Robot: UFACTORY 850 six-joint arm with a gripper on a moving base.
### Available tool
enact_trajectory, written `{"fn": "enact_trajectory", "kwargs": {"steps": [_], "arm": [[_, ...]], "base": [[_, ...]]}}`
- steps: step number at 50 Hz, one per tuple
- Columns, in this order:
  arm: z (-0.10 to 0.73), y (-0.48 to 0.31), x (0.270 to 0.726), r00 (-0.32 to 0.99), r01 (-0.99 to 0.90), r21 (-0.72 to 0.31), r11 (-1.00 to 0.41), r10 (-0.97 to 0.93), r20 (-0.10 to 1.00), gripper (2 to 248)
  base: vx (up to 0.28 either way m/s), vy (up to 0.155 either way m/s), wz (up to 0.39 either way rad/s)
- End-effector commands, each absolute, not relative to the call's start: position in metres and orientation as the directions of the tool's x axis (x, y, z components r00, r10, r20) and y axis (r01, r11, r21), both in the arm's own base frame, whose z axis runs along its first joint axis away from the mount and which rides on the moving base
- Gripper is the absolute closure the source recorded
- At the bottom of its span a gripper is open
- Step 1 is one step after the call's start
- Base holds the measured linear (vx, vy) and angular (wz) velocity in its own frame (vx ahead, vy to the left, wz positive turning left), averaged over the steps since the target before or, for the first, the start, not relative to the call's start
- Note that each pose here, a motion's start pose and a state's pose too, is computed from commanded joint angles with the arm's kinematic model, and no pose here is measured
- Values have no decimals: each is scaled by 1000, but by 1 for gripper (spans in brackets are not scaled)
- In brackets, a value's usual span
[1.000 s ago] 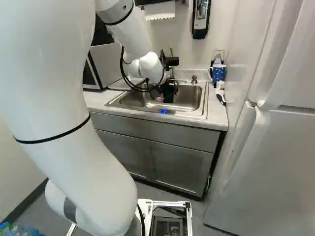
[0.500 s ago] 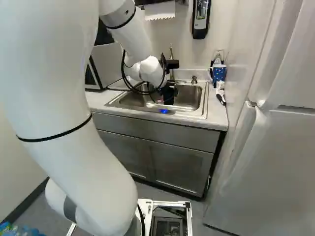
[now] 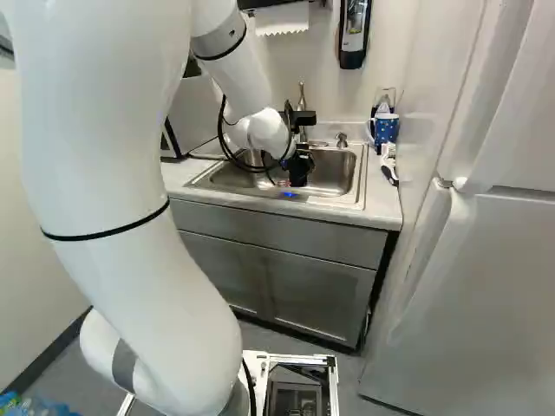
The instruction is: Rinse the cup and place it in the tray
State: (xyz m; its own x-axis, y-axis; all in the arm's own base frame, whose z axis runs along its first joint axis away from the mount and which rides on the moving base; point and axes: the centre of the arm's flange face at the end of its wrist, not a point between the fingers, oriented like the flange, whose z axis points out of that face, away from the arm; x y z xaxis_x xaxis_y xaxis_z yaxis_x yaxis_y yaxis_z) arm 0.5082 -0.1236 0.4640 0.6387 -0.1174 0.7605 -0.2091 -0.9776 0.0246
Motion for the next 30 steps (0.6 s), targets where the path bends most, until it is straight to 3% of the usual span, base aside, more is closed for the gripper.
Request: {"fn": "enact_trajectory", "kwargs": {"steps": [30], "arm": [[468,-124,512,593,-209,25,-978,-107,798,125]], "base": [[0,0,0]]}}
